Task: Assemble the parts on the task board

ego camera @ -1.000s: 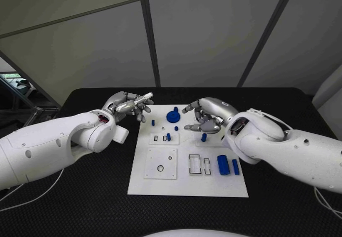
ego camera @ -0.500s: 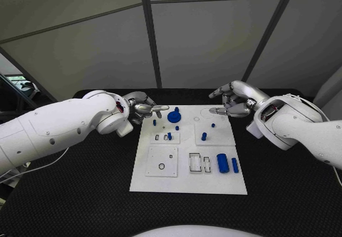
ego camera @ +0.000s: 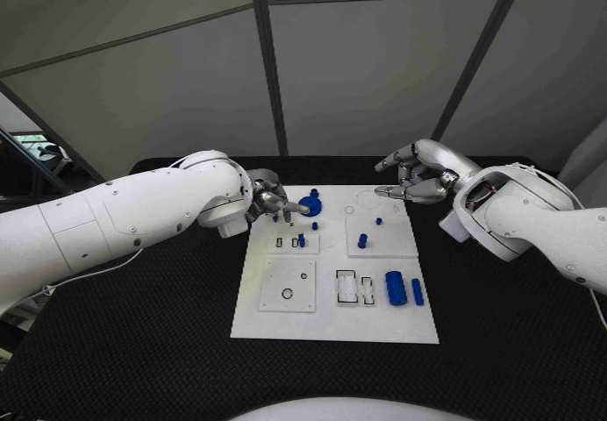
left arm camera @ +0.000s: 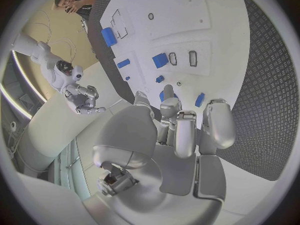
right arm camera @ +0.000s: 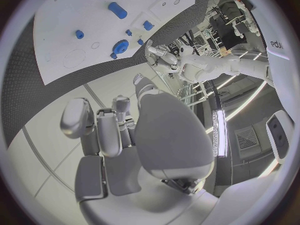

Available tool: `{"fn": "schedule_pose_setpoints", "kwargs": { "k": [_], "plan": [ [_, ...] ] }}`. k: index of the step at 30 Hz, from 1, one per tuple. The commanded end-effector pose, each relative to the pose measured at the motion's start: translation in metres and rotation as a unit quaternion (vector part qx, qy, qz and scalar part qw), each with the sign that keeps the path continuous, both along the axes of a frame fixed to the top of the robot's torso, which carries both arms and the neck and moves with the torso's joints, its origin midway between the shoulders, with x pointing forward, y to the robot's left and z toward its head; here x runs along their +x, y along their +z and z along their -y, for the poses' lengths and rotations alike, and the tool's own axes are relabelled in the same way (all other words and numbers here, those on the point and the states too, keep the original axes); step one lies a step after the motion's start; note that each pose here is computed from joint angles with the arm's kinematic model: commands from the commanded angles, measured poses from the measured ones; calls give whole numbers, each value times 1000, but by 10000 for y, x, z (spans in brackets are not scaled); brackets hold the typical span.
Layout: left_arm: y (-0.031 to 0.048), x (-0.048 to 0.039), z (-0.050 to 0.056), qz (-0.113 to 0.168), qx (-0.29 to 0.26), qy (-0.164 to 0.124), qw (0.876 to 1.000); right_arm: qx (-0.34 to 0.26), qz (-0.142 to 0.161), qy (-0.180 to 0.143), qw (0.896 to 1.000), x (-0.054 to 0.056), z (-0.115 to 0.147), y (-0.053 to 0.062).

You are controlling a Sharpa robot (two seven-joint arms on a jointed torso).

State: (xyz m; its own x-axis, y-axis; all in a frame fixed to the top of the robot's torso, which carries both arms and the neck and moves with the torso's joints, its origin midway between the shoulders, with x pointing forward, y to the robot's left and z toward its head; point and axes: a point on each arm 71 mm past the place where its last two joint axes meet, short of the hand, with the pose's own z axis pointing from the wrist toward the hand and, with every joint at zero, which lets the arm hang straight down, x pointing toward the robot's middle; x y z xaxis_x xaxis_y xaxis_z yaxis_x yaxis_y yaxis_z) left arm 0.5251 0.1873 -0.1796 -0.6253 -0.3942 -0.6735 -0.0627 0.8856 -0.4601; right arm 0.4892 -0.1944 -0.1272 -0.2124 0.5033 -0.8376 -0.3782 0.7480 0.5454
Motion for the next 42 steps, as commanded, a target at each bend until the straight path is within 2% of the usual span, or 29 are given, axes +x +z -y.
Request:
{"fn": "schedule_pose_setpoints", "kwargs": {
  "k": [1, 6, 16, 42],
  "plan": [
    [-26, -14, 43, -18, 43, -23, 999, 2, -5, 3, 1000, 8, -14, 5],
    [-48, -17, 125, -28, 50, -40, 998, 1, -7, 2, 1000, 18, -25, -2],
    [-87, -34, 216, -44, 61, -59, 995, -1, -11, 2, 1000, 34, -45, -14],
    [-163, -59, 321, -68, 79, -82, 991, -5, -18, 4, 1000, 54, -79, -35]
  ]
}}
